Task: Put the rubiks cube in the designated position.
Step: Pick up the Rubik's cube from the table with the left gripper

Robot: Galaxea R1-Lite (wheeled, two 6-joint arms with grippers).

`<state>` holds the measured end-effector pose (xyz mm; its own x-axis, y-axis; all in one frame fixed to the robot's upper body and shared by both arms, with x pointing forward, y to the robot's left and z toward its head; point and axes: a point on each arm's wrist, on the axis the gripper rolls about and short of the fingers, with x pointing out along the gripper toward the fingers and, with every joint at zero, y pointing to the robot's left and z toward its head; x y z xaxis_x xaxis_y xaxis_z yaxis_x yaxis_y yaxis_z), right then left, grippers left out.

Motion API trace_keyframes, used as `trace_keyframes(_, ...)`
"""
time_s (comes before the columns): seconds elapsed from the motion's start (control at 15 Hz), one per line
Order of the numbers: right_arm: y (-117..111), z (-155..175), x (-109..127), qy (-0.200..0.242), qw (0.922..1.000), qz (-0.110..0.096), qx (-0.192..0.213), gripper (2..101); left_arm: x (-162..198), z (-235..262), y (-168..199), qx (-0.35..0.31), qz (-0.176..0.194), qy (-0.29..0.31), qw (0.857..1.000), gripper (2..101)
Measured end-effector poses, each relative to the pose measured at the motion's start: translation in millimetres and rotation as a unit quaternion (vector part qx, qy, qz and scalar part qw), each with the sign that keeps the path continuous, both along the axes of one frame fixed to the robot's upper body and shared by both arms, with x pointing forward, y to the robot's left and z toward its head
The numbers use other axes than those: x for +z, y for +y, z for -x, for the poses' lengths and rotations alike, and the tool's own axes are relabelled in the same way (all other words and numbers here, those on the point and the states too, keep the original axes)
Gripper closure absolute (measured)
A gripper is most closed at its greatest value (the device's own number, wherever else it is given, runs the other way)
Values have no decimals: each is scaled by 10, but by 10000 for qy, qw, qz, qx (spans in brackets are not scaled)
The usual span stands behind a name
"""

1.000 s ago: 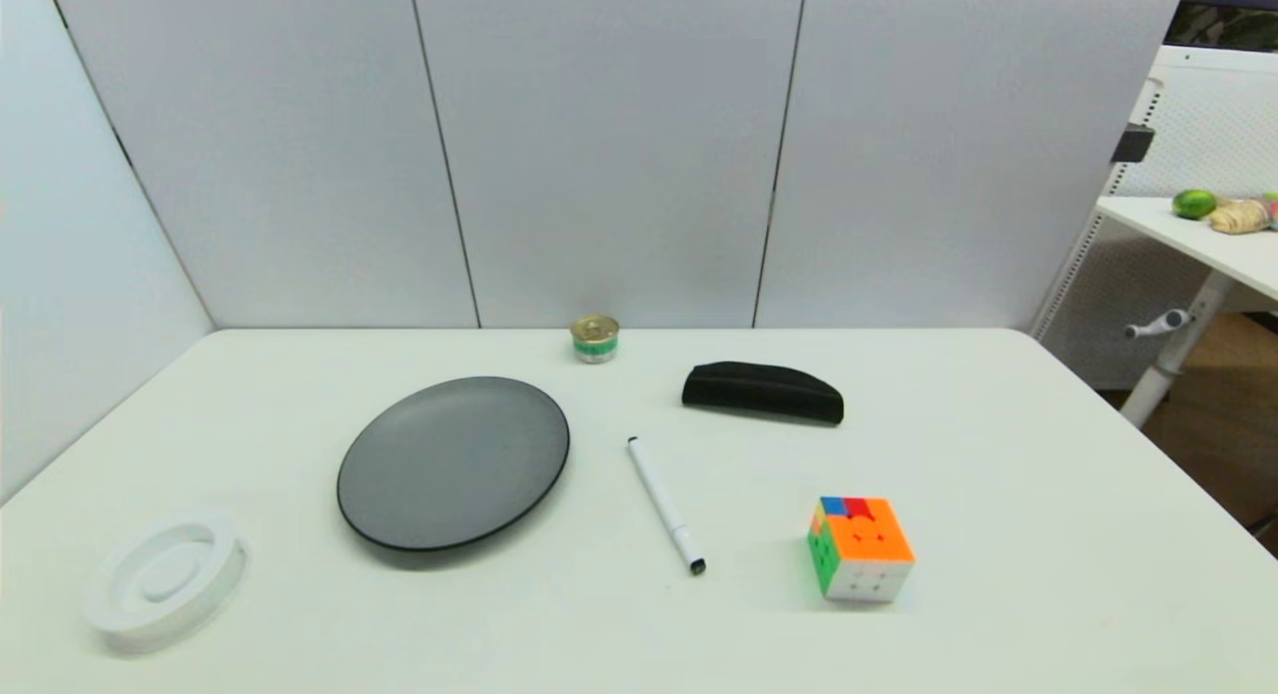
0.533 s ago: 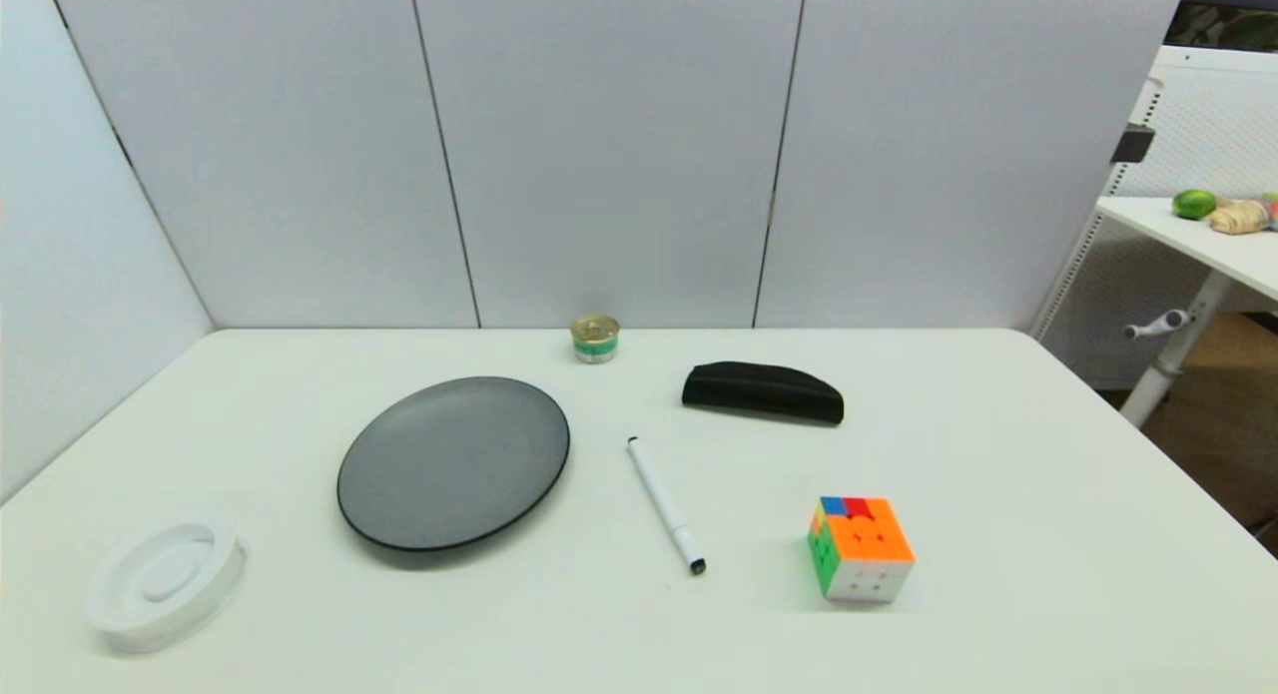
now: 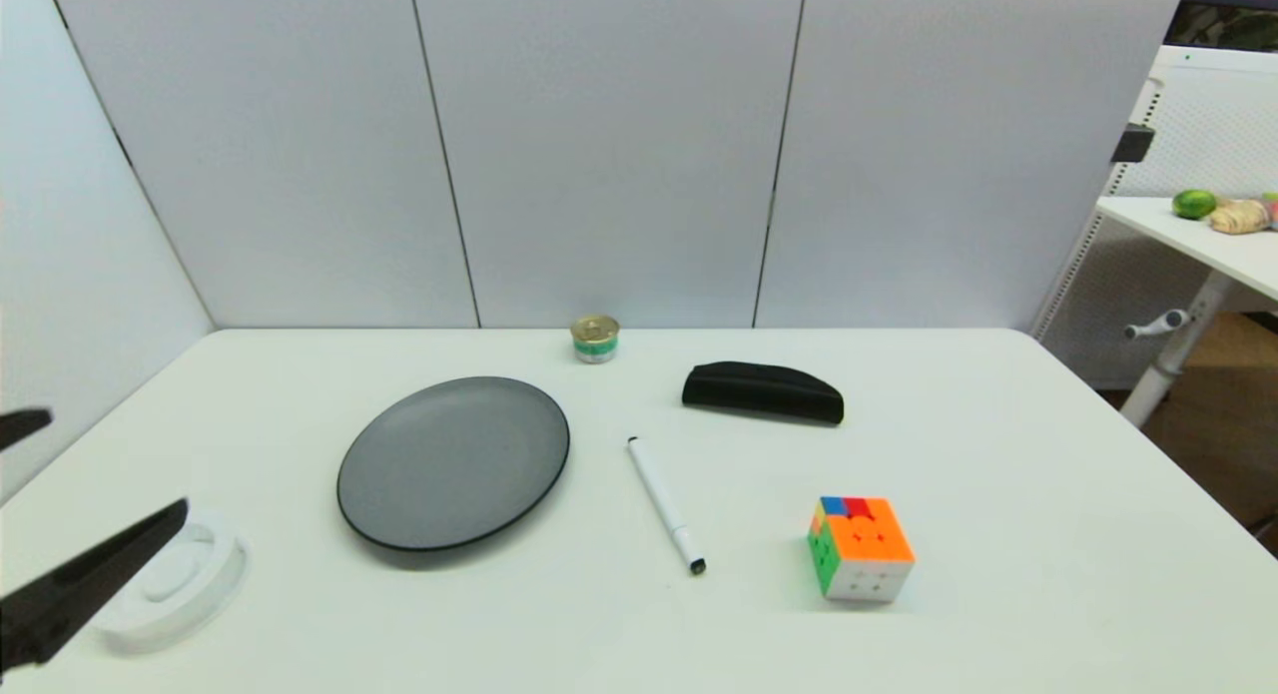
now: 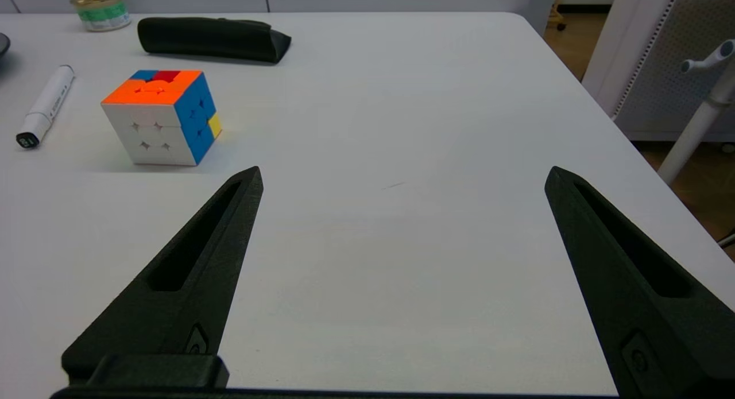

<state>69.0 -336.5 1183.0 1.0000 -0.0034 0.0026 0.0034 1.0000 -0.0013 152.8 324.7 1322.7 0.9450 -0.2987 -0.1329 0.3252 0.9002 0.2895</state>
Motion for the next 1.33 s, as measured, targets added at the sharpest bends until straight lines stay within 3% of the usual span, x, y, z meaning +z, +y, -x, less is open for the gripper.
trace_keyframes(0.33, 0, 0, 0, 0, 10000, 0, 0, 50, 576, -1445, -474, -1697, -985, 80, 9805, 54)
trace_keyframes(0.6, 0, 0, 0, -2, 10000, 2, 2, 50, 437, -2169, -1423, -3096, -1203, 262, 9429, 54)
trace_keyframes(1.0, 0, 0, 0, 0, 10000, 0, 0, 50, -13, -2270, -2482, -4181, -1121, 792, 8980, 54)
trace_keyframes(1.33, 0, 0, 0, 0, 10000, 2, 0, 50, -272, -2201, -2961, -4623, -1041, 1099, 8737, 54)
